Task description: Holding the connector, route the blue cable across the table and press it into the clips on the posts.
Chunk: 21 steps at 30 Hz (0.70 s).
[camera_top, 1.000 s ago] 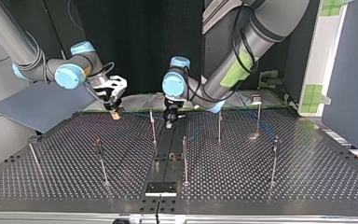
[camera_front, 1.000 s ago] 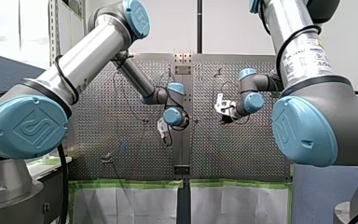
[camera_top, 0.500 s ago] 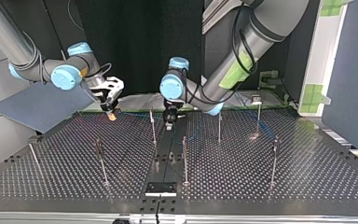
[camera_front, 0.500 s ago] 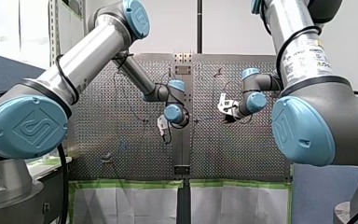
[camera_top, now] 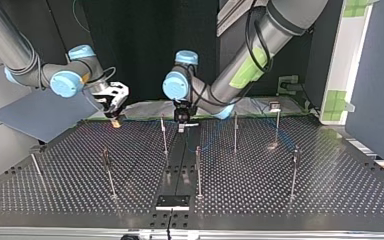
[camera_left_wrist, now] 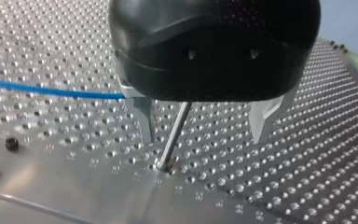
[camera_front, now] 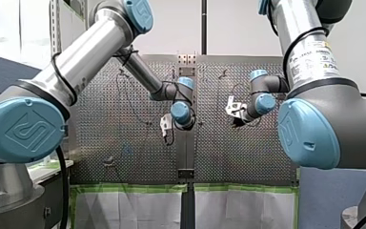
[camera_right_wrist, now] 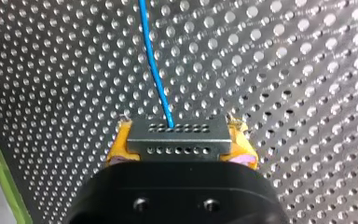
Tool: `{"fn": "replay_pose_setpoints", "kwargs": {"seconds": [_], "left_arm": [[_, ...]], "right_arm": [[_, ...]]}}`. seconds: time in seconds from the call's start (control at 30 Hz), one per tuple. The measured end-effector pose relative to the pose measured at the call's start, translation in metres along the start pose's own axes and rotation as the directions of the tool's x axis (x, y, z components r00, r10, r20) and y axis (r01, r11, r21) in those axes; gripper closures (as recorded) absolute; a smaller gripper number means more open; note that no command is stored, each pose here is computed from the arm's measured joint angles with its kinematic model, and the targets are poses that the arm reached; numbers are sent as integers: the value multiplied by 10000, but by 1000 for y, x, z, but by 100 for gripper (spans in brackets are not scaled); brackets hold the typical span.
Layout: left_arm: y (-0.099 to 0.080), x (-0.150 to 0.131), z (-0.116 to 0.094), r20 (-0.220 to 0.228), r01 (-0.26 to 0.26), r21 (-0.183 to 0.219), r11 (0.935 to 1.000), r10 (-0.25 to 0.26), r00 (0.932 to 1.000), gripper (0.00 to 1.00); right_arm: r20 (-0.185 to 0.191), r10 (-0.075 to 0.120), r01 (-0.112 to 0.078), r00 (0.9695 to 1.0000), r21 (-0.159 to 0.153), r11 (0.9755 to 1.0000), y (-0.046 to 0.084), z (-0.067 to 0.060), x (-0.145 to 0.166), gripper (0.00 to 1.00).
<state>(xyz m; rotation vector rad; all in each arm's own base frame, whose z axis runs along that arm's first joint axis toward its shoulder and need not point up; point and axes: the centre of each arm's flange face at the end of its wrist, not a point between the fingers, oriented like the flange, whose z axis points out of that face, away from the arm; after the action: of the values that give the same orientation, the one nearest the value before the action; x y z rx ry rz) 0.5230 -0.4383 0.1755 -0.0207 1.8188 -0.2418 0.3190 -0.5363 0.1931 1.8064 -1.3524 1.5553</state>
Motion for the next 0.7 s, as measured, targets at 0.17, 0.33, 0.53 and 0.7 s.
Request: {"fn": "replay_pose_setpoints", "kwargs": {"seconds": [0.17, 0.33, 0.53, 0.7], "left_arm": [[-10, -2, -26, -154, -190, 128, 9997, 192, 9997, 0], [-24, -3, -59, -370, -419, 244, 9988, 428, 9984, 0], [-48, -9, -82, 40, -321, 449, 9985, 320, 9995, 0], [-77, -18, -94, 548, -78, 739, 9972, 37, 9985, 0]], "right_arm": [[-42, 84, -85, 10000, -204, 9998, 9, -1, 2, 100], [-82, 134, -137, 9999, -341, 9993, 17, -1, 5, 100], [-90, 151, -155, 9998, -401, 9991, 22, -2, 6, 100], [-101, 172, -176, 9998, -430, 9989, 24, -2, 6, 100]]}}
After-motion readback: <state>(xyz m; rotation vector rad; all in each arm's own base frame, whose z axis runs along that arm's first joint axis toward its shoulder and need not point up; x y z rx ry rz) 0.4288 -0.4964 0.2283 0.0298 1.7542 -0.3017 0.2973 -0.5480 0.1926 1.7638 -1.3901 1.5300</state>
